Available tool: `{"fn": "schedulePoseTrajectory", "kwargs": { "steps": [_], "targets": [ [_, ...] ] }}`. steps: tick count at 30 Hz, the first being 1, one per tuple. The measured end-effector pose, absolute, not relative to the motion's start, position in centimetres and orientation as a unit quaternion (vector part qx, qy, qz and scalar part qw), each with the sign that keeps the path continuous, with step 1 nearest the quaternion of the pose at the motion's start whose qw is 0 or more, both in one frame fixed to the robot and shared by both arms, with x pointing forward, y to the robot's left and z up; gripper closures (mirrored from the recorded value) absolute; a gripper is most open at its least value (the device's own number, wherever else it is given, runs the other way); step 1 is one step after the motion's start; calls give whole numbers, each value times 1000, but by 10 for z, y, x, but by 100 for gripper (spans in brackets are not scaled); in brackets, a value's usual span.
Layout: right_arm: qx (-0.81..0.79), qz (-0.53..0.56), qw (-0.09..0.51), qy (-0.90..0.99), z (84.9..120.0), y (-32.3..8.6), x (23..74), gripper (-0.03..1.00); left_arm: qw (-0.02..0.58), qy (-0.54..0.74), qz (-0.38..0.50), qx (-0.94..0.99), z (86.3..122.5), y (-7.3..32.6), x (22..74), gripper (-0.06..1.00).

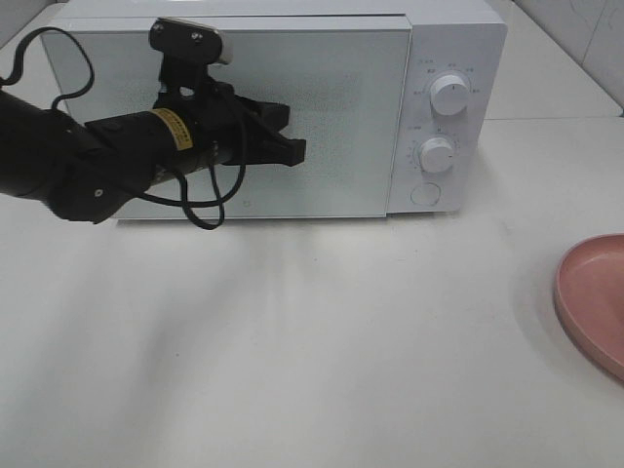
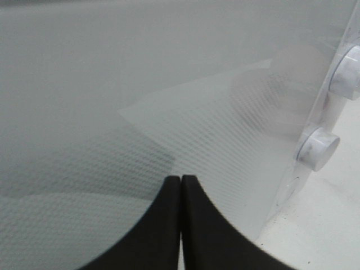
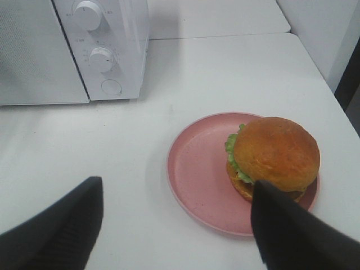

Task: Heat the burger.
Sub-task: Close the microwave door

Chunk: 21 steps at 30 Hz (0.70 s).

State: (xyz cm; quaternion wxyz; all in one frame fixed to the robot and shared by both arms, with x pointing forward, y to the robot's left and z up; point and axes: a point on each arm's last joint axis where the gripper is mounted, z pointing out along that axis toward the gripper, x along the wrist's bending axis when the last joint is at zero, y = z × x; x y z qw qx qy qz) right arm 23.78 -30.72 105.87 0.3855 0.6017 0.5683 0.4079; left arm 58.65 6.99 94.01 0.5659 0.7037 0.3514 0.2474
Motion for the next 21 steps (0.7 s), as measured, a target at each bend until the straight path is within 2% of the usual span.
{"fn": "schedulePoseTrajectory", "kwargs": {
  "steps": [3, 5, 11, 21],
  "targets": [
    [602, 408, 386, 568, 1059, -307, 238, 25, 565, 349, 245, 707, 940, 65, 588, 94],
    [602, 408, 386, 568, 1059, -307, 238, 26, 571, 337, 243, 708, 941, 44, 596, 94],
    [602, 408, 386, 568, 1059, -307, 238, 26, 575, 337, 229, 709, 942, 16, 600, 94],
    [602, 408, 386, 568, 1059, -307, 238, 26, 596, 339, 212, 697, 951, -10, 591, 94]
  ]
}}
